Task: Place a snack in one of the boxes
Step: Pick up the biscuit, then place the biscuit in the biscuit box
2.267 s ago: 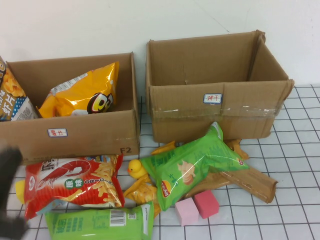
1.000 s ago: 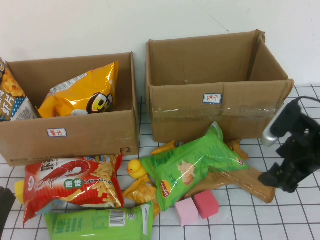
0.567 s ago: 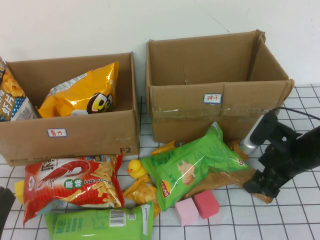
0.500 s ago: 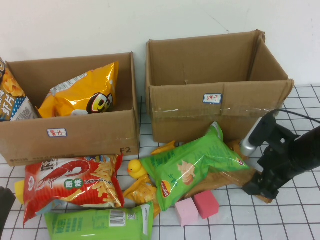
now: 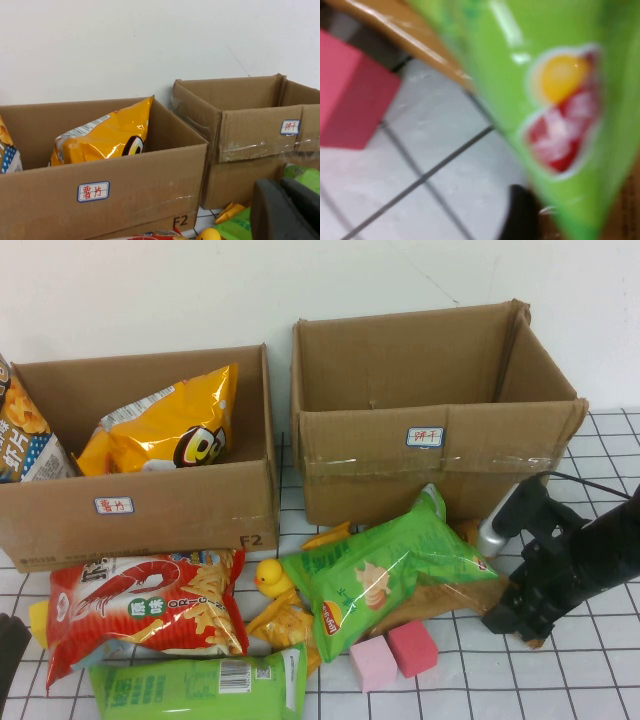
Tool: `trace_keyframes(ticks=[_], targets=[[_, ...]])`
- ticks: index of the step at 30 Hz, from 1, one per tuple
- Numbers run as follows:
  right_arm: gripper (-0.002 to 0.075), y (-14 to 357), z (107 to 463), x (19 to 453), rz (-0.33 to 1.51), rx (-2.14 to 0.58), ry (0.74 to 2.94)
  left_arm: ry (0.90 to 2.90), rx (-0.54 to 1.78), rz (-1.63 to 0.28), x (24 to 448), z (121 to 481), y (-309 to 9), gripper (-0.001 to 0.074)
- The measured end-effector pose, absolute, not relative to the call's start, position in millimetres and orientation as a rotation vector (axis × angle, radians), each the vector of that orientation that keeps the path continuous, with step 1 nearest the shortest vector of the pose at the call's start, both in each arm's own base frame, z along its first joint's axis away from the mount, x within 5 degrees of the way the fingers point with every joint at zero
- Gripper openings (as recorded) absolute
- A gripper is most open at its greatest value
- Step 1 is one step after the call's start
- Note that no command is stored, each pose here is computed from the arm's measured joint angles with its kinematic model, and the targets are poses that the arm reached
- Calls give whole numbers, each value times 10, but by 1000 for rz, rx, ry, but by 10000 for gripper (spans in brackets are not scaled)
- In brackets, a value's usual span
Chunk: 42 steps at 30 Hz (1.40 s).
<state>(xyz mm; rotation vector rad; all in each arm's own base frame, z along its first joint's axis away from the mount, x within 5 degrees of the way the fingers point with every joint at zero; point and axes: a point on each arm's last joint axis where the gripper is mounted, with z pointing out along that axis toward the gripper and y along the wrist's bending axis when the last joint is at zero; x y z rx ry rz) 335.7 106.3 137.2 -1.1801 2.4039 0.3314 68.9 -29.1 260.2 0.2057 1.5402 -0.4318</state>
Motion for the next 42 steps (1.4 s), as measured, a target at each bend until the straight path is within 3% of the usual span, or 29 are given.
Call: trace_keyframes(ticks=[2,13,23,28,34,37,42], targets=[[458,1075,1386,3327,364,-1207,2406,1540,206,-432,689,2602,-291,-1],[461,1072,1770,3263,417,-1271,2470,1539,209,-429,689,2602,-291,-1],[461,885,2749,2963,279,-1197,2667,1538,215,-430,688,2603,-295,-1],[461,835,3395,2750,217,-1136,2507,1538,216,-416,691,2602,-288,-1],[461,901,3820,2847,213,-893,2169,1540,210,-401,695,2600,-277,-1],[461,968,3852,3058,263,-743,2041,1540,210,-400,695,2600,-277,-1],[461,1038,3598,3550,256,-585,1930,1540,212,-399,695,2600,-277,-1]])
